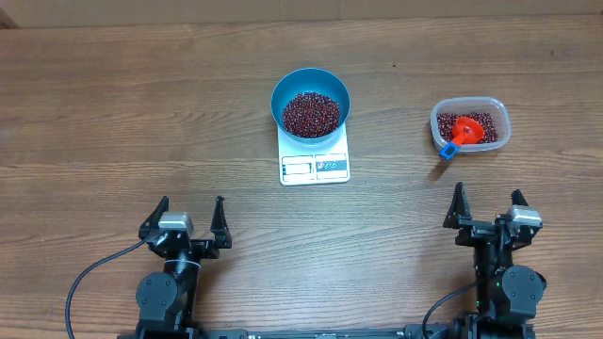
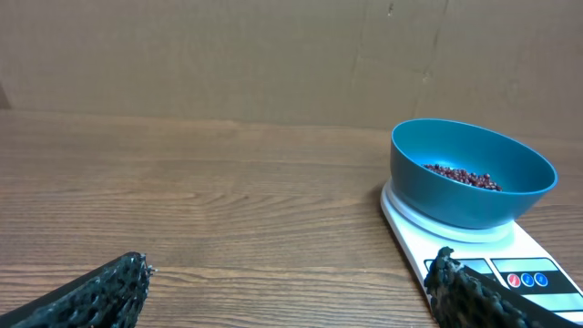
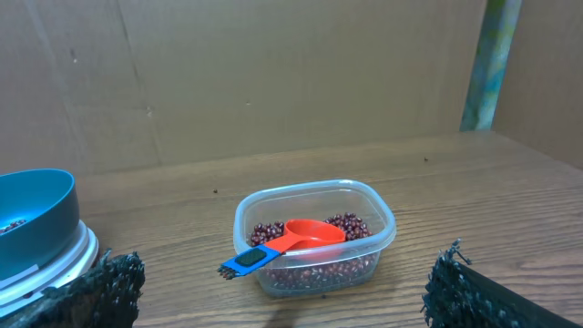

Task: Scoop item into bowl and weigh 150g on scale

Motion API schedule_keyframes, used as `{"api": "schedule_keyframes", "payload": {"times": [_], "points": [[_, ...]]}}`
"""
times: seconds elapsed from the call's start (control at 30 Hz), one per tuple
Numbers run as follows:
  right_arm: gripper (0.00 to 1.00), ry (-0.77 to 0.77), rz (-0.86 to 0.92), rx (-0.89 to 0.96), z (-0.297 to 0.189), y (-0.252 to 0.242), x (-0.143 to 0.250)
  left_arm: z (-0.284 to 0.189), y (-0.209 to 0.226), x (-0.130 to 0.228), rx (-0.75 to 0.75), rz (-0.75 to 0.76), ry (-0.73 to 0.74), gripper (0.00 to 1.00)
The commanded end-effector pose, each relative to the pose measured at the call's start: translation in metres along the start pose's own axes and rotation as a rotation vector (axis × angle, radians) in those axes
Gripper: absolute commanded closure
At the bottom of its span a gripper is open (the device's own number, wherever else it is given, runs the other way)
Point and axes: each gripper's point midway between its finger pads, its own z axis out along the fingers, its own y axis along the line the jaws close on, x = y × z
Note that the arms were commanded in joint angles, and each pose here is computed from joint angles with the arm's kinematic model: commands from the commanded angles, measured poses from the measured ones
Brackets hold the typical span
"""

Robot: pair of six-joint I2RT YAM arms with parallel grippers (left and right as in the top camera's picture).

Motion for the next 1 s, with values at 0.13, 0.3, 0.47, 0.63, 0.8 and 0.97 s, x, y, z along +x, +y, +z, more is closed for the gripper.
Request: {"api": "schedule_keyframes", "payload": {"times": [0.13, 0.3, 0.47, 0.63, 0.8, 0.97], "points": [[0.0, -0.006, 0.002, 0.008, 0.0, -0.001, 0.001, 0.0, 0.0, 0.0, 0.006, -0.011, -0.006, 0.0], [0.0, -0.005, 0.001, -0.015, 0.0, 0.004, 0.002, 0.0, 0.0, 0.0, 0.006, -0.011, -0.006, 0.01], [0.0, -0.005, 0.001, -0.018, 0.0, 0.005, 0.002, 0.0, 0.0, 0.0, 0.006, -0.011, -0.006, 0.0], [0.0, -0.006, 0.001, -0.018, 0.0, 0.005, 0.002, 0.0, 0.0, 0.0, 0.006, -0.011, -0.006, 0.0], [0.0, -0.12, 0.0, -0.04, -0.002, 0.01, -0.027, 0.0, 0.0, 0.0, 0.006, -0.011, -0.006, 0.0], [0.0, -0.028, 0.001, -0.033, 0.0, 0.009, -0.004, 0.0, 0.0, 0.0, 0.006, -0.011, -0.006, 0.0]]}}
